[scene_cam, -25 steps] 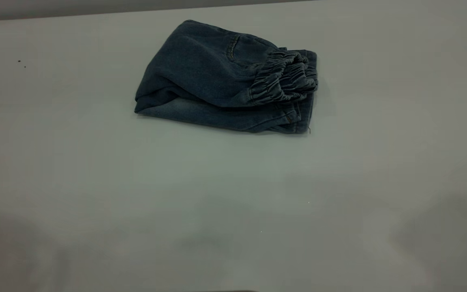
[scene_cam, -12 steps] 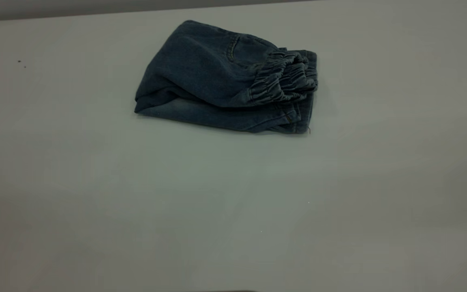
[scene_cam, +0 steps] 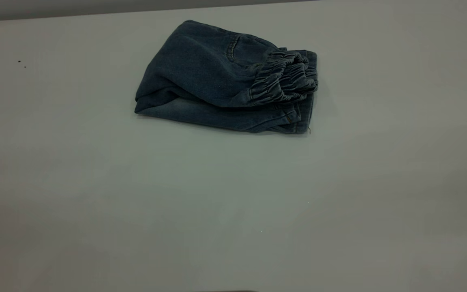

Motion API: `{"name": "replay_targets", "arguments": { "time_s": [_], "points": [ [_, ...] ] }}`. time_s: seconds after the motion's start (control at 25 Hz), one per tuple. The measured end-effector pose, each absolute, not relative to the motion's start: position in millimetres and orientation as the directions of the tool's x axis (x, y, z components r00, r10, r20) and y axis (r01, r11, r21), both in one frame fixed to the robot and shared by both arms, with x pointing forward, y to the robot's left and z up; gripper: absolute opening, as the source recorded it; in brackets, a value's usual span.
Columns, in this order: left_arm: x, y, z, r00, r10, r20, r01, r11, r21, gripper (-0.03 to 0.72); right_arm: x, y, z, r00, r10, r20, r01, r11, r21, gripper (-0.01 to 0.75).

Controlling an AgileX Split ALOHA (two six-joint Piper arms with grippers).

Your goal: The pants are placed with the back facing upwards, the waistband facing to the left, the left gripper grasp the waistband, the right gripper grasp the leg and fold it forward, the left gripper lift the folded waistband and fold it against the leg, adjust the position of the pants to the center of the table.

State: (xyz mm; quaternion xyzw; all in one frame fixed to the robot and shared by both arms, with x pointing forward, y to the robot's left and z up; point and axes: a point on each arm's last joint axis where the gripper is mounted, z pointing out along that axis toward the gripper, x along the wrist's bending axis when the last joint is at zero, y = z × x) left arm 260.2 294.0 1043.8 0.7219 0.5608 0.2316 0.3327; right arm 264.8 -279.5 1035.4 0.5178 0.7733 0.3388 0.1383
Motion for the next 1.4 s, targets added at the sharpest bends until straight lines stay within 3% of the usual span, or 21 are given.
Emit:
{"name": "replay_targets", "arguments": {
  "time_s": [0.28,0.48,0.64,0.84,1.4],
  "points": [
    [258.8,294.5,1043.7,0.258,0.965,-0.039,0.65,-0.144,0.747,0.587,262.7,-280.9,1035.5,-0.409,0.901,0.145,0.706,0.212,0.675,0.368],
    [252.7,298.4,1044.5,0.116,0.992,-0.038,0.629,-0.044,0.776,0.587,265.7,-288.0,1035.9,-0.117,0.979,0.165,0.734,-0.027,0.679,0.368],
    [243.0,300.1,1045.1,0.01,0.999,-0.039,0.576,0.026,0.817,0.587,253.9,-292.9,1037.9,0.005,0.985,0.174,0.656,-0.135,0.742,0.368],
    [230.1,300.0,1044.7,-0.028,0.999,-0.04,0.505,0.048,0.862,0.587,233.5,-294.3,1038.2,0.011,0.983,0.185,0.545,-0.162,0.823,0.368],
    [229.5,300.0,1044.5,-0.028,0.999,-0.039,0.504,0.048,0.863,0.587,232.3,-293.9,1038.1,-0.002,0.982,0.19,0.542,-0.159,0.825,0.368]
  ]
}}
